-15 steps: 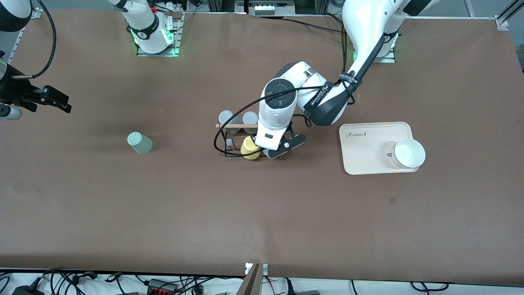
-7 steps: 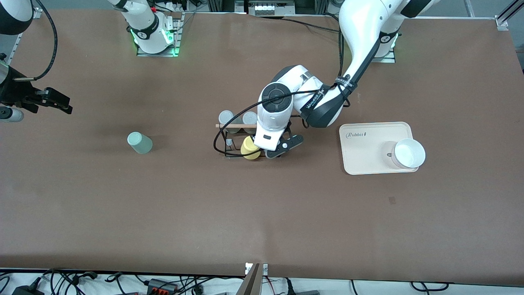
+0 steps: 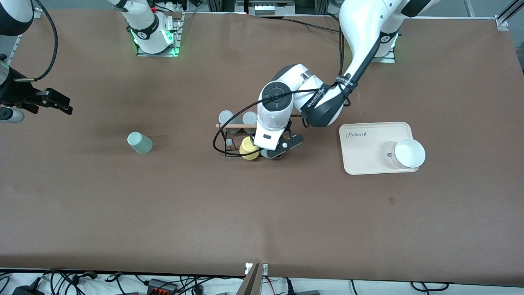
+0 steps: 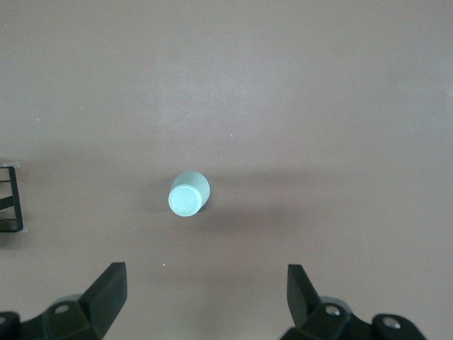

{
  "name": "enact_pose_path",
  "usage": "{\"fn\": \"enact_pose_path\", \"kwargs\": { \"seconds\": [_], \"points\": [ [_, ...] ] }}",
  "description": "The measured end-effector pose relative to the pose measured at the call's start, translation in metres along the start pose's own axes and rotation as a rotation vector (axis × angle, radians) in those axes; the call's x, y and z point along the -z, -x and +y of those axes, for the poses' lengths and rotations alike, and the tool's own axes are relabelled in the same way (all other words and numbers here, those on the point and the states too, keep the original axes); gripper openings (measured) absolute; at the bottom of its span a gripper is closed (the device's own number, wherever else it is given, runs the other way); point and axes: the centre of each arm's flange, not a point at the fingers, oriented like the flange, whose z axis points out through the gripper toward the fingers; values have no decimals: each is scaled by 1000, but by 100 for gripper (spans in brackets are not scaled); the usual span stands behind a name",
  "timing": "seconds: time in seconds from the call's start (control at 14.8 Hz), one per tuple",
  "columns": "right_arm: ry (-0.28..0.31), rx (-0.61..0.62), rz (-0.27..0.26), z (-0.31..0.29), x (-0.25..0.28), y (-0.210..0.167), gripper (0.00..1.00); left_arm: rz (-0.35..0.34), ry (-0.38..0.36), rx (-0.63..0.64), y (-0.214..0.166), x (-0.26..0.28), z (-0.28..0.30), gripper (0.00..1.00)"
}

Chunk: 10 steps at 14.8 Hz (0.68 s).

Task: Hang scattered cups on rack with three cups
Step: 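Release the blue cup and withdraw the left gripper while the right gripper reaches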

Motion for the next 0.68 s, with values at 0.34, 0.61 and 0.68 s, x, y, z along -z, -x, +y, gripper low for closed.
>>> {"fn": "enact_pose_path", "kwargs": {
  "seconds": [0.34, 0.61, 0.68],
  "points": [
    [0, 0, 7, 0, 0, -1, 100, 16, -25, 18, -35, 63, -32, 87],
    [0, 2, -17, -1, -13, -6, 100, 21, -49, -4, -109, 123, -95, 86],
    [0, 4, -34, -2, -22, -9, 100, 21, -52, -10, -127, 138, -114, 87]
  ]
}}
